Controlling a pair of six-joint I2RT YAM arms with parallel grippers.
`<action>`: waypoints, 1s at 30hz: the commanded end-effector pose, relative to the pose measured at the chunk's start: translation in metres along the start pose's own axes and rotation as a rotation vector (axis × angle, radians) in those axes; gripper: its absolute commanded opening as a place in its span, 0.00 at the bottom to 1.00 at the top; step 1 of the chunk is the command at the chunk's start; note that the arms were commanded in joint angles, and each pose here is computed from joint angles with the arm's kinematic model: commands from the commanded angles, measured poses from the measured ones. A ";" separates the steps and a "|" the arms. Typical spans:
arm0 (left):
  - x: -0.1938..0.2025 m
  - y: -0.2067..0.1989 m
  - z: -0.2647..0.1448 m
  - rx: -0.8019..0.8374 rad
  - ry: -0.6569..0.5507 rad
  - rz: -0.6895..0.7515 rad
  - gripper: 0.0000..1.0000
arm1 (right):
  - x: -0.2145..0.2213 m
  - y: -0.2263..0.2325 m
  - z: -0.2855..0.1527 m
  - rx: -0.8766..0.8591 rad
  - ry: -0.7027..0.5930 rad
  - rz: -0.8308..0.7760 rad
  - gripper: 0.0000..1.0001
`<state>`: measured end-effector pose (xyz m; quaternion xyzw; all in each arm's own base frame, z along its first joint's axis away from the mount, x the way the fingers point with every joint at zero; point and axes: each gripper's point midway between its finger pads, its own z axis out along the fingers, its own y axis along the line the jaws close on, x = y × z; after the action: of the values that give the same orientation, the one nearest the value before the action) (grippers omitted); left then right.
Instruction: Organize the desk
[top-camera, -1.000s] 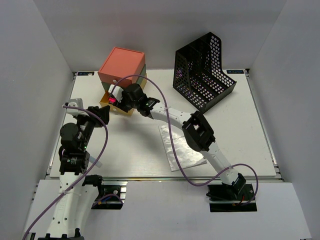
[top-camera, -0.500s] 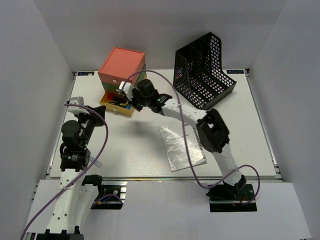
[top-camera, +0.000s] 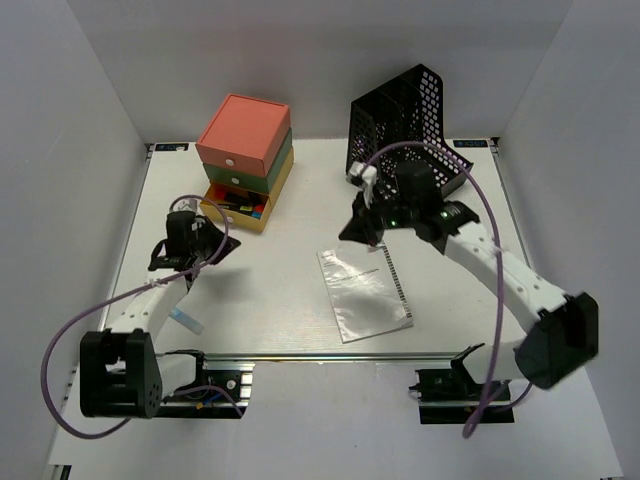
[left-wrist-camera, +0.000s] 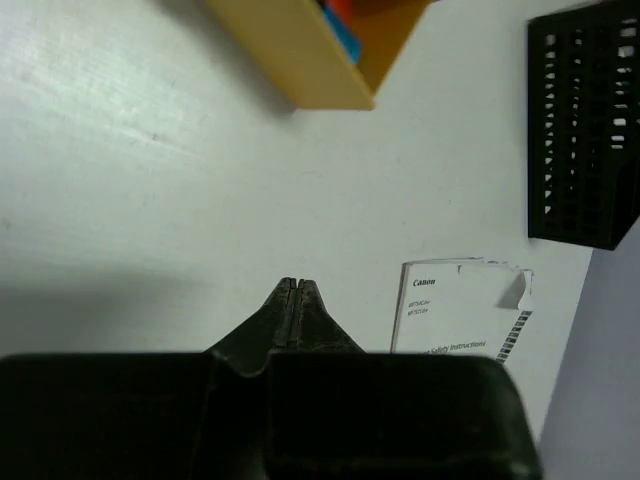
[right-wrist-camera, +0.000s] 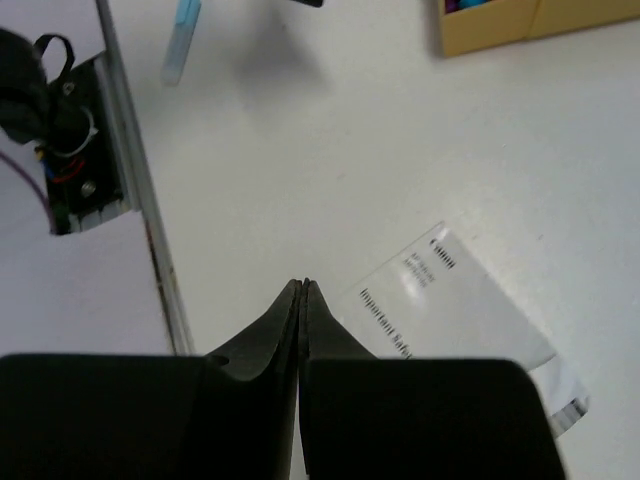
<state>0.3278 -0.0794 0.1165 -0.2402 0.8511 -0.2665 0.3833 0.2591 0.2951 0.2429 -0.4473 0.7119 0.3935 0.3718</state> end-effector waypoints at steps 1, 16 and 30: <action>-0.003 -0.004 0.004 -0.057 0.014 -0.201 0.00 | 0.006 0.026 -0.027 -0.005 -0.072 -0.040 0.00; -0.027 0.031 0.060 -0.284 -0.058 -0.428 0.06 | 0.038 0.011 -0.061 0.123 -0.159 -0.118 0.00; -0.052 0.020 0.104 -0.224 -0.096 -0.478 0.19 | 0.031 0.005 -0.074 0.215 -0.186 -0.201 0.00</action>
<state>0.4135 -0.0589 0.0534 -0.4842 0.7948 -0.2176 0.2942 0.2260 0.2224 0.2372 -0.4313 0.6796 0.3328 0.4914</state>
